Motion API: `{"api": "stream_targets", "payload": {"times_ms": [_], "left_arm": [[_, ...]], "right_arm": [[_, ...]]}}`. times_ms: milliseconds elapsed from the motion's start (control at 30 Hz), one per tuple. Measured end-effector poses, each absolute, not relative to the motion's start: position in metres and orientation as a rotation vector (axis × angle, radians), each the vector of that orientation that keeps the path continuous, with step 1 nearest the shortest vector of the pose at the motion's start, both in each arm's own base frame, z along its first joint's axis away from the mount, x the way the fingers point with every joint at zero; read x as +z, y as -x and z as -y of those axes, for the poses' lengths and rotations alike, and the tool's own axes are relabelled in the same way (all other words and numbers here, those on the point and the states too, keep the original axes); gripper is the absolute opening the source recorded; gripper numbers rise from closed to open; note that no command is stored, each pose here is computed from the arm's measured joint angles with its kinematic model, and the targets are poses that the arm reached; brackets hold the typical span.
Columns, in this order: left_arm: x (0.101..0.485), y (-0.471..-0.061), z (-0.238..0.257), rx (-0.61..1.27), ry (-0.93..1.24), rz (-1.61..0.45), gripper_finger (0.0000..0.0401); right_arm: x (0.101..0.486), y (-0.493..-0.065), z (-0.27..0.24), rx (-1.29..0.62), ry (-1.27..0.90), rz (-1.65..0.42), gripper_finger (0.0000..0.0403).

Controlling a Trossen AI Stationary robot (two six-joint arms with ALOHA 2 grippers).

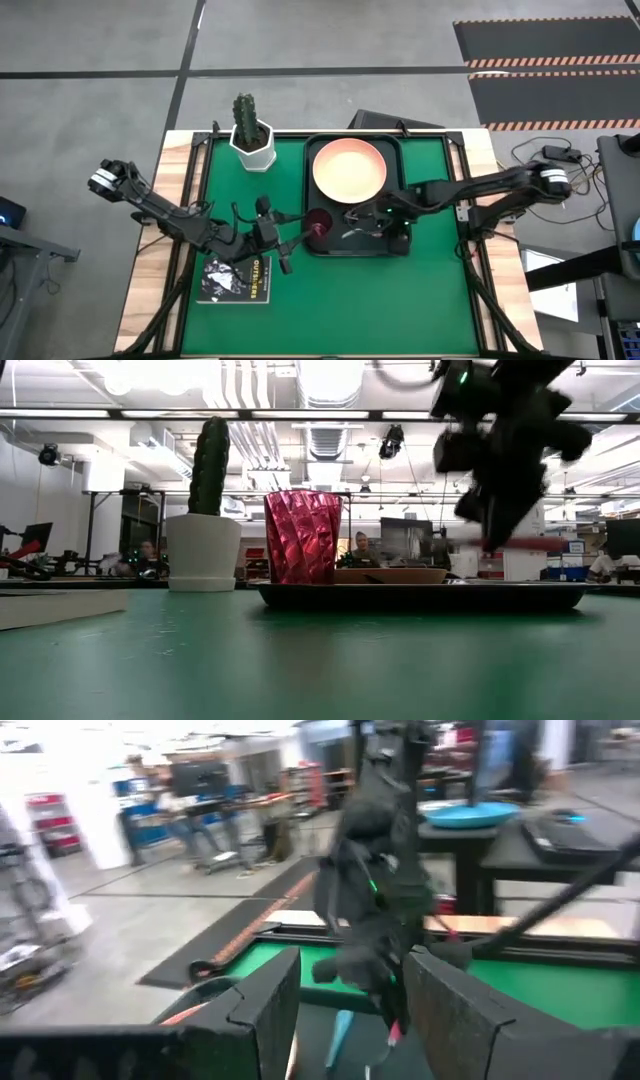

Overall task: Pick and place plate/cup/fork/spoon on tray
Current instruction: Put the pink fork on the black serving tray to the left of the blue spoon

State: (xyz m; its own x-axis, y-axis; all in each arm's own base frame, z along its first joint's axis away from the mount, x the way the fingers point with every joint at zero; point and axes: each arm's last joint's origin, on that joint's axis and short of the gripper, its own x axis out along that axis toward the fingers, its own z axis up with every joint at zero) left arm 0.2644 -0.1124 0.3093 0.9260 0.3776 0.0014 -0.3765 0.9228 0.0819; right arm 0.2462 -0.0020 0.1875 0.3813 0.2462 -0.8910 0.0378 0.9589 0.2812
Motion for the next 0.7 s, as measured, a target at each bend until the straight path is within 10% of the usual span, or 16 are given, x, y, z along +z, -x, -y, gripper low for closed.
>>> {"api": "stream_targets", "payload": {"times_ms": [267,700], "left_arm": [[0.292,-0.278,0.124,0.151,-0.149,-0.061,0.0160],[0.279,-0.293,0.128,0.086,-0.179,-0.094,0.0160]], "right_arm": [[0.227,-0.237,-0.023,0.268,-0.509,-0.916,0.0020],[0.245,-0.251,-0.057,0.274,-0.253,-0.594,0.0020]]}}
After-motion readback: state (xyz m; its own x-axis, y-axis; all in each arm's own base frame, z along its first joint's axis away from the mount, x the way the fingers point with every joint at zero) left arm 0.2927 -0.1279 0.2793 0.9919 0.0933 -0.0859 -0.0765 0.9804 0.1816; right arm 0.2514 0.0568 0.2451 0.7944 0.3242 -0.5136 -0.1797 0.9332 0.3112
